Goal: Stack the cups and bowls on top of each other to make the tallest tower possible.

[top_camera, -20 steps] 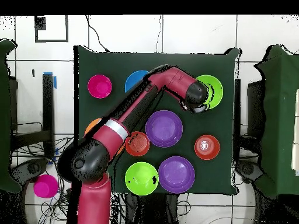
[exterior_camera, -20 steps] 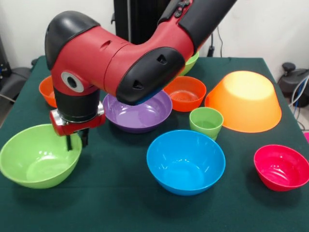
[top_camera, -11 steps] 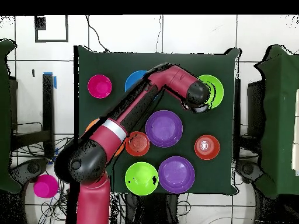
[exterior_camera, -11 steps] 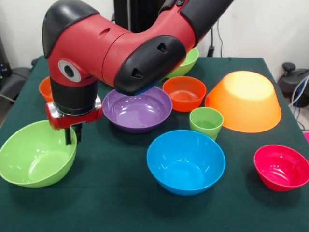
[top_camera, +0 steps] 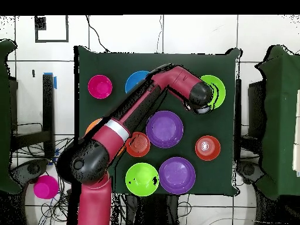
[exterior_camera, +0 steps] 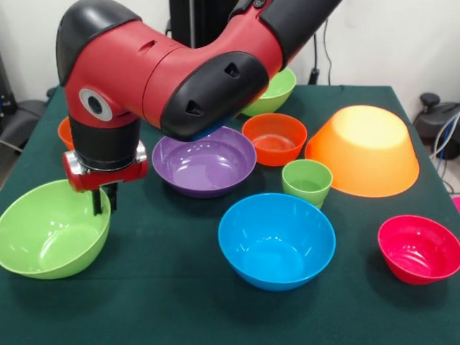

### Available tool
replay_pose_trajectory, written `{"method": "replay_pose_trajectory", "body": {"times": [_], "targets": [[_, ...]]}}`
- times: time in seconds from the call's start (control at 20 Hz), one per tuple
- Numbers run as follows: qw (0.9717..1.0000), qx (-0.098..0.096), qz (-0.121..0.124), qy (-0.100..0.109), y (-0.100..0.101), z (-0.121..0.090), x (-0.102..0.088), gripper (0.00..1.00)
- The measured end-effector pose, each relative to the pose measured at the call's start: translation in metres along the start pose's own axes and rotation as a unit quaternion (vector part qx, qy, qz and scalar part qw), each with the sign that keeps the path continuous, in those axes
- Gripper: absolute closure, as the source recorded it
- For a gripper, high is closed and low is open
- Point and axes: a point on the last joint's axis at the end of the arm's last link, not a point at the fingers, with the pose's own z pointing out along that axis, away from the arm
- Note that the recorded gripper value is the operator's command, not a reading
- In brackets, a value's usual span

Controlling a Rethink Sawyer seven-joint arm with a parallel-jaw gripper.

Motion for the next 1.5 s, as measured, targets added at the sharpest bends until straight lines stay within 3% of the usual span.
{"method": "replay_pose_trajectory", "body": {"times": [0.35, 0.75, 1.15, 1.4, 1.5], "targets": [[0.9998, 0.001, 0.021, -0.001, -0.002, -0.012, 0.008, 1.00], [0.9982, -0.011, 0.059, 0.003, -0.009, -0.050, 0.025, 1.00], [0.9951, -0.033, 0.093, 0.000, -0.014, -0.110, 0.035, 1.00], [0.9948, -0.026, 0.098, -0.008, -0.019, -0.140, 0.036, 1.00], [0.9947, -0.025, 0.099, -0.008, -0.019, -0.142, 0.036, 1.00]]}}
